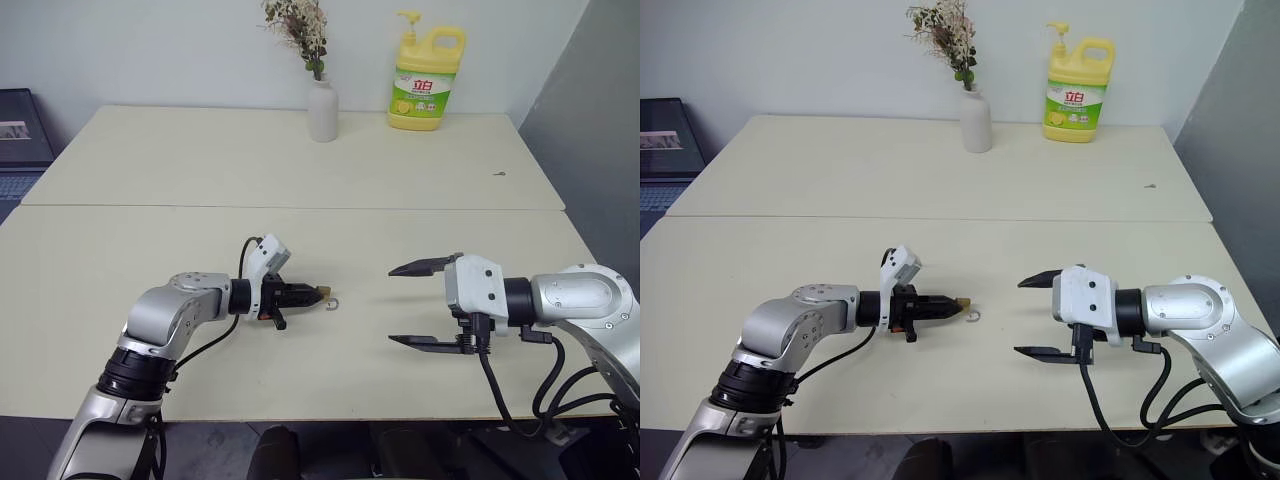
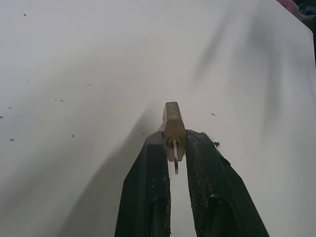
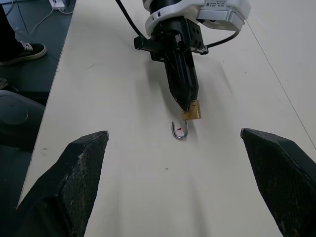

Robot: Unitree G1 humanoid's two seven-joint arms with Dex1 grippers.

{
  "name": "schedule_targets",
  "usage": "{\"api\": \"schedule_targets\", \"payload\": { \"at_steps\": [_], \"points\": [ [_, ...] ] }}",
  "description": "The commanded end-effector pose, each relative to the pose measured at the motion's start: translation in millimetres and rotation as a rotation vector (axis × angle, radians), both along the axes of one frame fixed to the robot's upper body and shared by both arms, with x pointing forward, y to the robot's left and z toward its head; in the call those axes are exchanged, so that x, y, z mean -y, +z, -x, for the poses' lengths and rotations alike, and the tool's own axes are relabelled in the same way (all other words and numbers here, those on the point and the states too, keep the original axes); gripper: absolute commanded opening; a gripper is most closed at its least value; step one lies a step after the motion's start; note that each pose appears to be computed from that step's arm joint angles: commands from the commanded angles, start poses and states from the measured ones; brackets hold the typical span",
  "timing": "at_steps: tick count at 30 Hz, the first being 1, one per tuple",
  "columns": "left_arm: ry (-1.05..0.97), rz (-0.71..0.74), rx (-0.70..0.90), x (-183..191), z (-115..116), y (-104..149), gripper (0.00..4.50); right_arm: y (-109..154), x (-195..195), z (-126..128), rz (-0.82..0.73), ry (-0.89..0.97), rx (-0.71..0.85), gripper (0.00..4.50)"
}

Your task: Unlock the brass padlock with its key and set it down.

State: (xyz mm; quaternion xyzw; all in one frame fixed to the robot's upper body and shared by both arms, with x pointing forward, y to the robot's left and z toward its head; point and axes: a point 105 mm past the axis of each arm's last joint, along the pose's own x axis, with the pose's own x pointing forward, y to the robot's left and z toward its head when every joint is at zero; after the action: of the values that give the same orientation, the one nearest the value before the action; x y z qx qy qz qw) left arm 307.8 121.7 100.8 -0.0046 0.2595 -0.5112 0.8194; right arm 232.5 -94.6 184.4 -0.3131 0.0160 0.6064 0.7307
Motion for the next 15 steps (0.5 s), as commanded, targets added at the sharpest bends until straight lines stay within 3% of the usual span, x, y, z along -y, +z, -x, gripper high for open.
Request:
{"api": "schedule_targets", "payload": {
  "at_steps": [1, 7, 13, 15],
  "points": [
    [-0.003, -0.001, 0.034, -0.9, -1.9, 5.4, 1.51, 2.5, -0.4, 4.4, 0.012, 0.026, 0.026, 4.5],
    [-0.003, -0.013, 0.081, -11.7, -3.8, 15.9, 3.41, 0.4, 1.3, 4.9, 0.021, 0.034, 0.021, 4.5],
    [-0.041, -0.072, 0.3, -30.6, -6.1, 46.4, 3.41, -3.3, 1.6, 3.8, 0.026, 0.038, 0.011, 4.5],
    [-0.106, -0.167, 0.389, -40.2, 1.9, 53.1, 3.41, -5.6, 2.4, 2.9, 0.029, 0.035, 0.005, 4.5]
  ]
}}
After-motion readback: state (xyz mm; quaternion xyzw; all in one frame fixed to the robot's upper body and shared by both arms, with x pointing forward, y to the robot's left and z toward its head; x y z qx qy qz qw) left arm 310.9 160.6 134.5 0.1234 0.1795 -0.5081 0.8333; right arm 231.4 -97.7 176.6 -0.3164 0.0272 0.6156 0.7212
